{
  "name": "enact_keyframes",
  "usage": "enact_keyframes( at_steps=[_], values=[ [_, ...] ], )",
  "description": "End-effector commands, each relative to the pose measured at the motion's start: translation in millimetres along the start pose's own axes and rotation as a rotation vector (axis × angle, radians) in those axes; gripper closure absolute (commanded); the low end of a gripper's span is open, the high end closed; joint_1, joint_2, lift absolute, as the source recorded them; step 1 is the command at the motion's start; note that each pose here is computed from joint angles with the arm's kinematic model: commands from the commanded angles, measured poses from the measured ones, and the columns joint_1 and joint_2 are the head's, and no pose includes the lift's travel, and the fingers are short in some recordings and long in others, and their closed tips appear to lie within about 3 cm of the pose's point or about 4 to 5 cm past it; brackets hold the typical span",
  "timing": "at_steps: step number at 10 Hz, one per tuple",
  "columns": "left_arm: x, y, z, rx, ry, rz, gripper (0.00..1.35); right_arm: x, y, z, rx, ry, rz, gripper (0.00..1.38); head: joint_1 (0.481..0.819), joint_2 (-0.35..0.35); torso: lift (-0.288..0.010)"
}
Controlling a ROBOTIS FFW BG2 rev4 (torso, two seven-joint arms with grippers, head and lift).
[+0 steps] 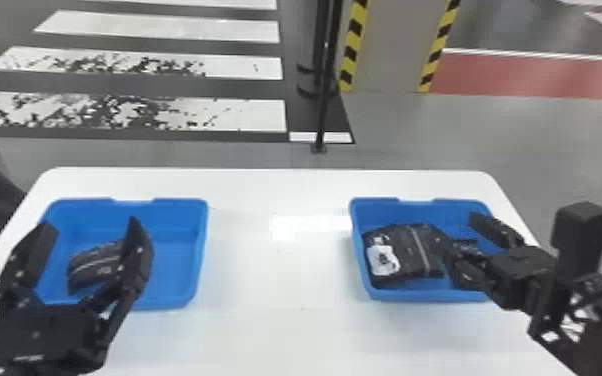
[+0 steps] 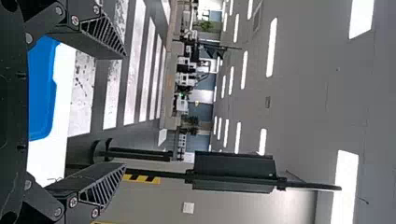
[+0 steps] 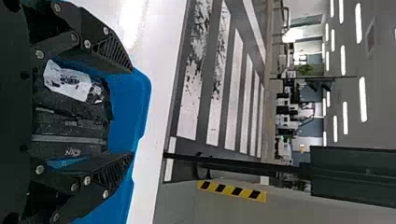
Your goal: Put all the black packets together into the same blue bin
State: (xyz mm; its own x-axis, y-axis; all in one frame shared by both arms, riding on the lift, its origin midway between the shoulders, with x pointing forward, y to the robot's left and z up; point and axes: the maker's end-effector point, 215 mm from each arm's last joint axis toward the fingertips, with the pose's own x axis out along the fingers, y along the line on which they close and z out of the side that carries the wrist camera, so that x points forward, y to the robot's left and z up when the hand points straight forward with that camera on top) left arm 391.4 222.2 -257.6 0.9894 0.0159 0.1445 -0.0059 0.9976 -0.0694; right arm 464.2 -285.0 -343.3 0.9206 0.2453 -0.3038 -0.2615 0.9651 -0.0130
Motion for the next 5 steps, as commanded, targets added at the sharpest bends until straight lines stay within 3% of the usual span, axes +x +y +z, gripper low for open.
enact_keyframes(
  at_steps=[1,3,5],
  values=[
    [5,-3,-2,0.006,-0.002,-0.008,0.23,-34,7,12,-0.008,-0.101,-0.014,0.19,0.695,-0.082,-0.110],
    [14,-7,-12,0.033,0.026,-0.022,0.23,-71,30,15,0.012,-0.182,0.006,0.19,0.695,-0.088,-0.110],
    [32,13,-36,0.161,0.119,-0.039,0.23,-94,43,8,0.069,-0.178,0.028,0.19,0.695,-0.079,-0.110]
  ],
)
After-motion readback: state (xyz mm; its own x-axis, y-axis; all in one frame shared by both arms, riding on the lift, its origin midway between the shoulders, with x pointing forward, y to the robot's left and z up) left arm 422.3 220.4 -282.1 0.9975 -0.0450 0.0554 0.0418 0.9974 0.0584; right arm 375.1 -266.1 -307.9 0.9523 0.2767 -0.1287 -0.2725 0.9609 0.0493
